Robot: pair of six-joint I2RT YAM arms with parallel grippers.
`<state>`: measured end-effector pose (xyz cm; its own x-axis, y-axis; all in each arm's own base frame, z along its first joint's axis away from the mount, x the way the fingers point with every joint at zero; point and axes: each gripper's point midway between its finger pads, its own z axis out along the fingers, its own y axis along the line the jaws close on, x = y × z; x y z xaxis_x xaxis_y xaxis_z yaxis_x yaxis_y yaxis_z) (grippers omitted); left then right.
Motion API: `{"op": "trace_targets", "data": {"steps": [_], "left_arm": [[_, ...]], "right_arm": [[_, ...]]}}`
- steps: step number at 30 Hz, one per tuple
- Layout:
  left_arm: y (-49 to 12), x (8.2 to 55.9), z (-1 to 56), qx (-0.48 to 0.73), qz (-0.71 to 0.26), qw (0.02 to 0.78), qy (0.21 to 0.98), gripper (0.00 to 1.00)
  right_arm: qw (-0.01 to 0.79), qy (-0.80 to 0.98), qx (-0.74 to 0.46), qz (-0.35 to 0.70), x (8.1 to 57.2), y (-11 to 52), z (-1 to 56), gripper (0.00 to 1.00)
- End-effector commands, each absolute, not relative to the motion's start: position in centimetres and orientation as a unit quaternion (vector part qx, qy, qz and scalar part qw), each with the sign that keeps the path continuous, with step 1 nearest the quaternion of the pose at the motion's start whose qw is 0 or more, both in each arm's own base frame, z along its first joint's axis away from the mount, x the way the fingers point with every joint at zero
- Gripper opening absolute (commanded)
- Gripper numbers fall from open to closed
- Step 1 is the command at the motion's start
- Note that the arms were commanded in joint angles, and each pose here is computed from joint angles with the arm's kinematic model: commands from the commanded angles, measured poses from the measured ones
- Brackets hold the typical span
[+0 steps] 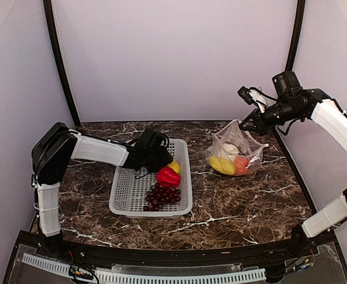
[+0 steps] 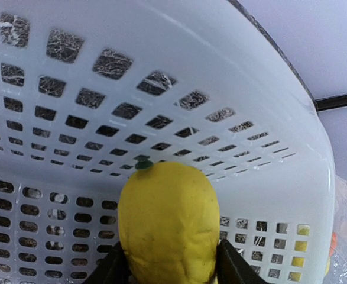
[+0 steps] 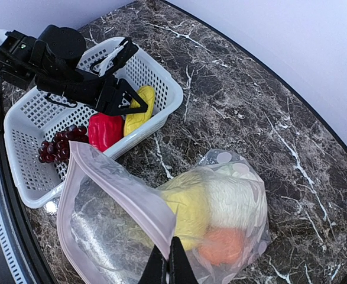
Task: Place the food in the zip-top bag and seal the zipper
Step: Pick up the fake fruit from the bin.
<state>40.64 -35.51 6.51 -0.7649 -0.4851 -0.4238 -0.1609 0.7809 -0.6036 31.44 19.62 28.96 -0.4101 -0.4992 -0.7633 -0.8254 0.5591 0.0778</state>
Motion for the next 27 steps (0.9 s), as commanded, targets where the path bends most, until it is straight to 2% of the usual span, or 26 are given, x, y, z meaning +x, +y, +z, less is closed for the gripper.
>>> {"op": "trace_targets", "data": {"steps": [1,6,8,20,27], "left_arm": [[-35.5,41.0,6.4,-0.183,-0.291,0.297,0.891,0.44],[-35.8,41.0,8.7,-0.166,-0.316,0.316,0.879,0.31],[-35.5,41.1,10.2,-0.151,-0.315,0.336,0.875,0.29],[-34.2,39.8,19.7,-0.038,-0.31,0.453,0.835,0.29],[-37.0,36.0,28.2,0.083,-0.325,0.557,0.76,0.28]], "right_arm": [[0.37,0.798,-0.412,0.236,31.4,19.9,29.7,0.0],[0.371,0.799,-0.412,0.232,31.3,19.8,29.7,0.0],[0.371,0.799,-0.412,0.232,31.4,19.8,29.6,0.0],[0.366,0.803,-0.411,0.228,31.6,19.8,29.8,0.0],[0.359,0.808,-0.414,0.218,31.8,19.6,30.2,0.0]]}}
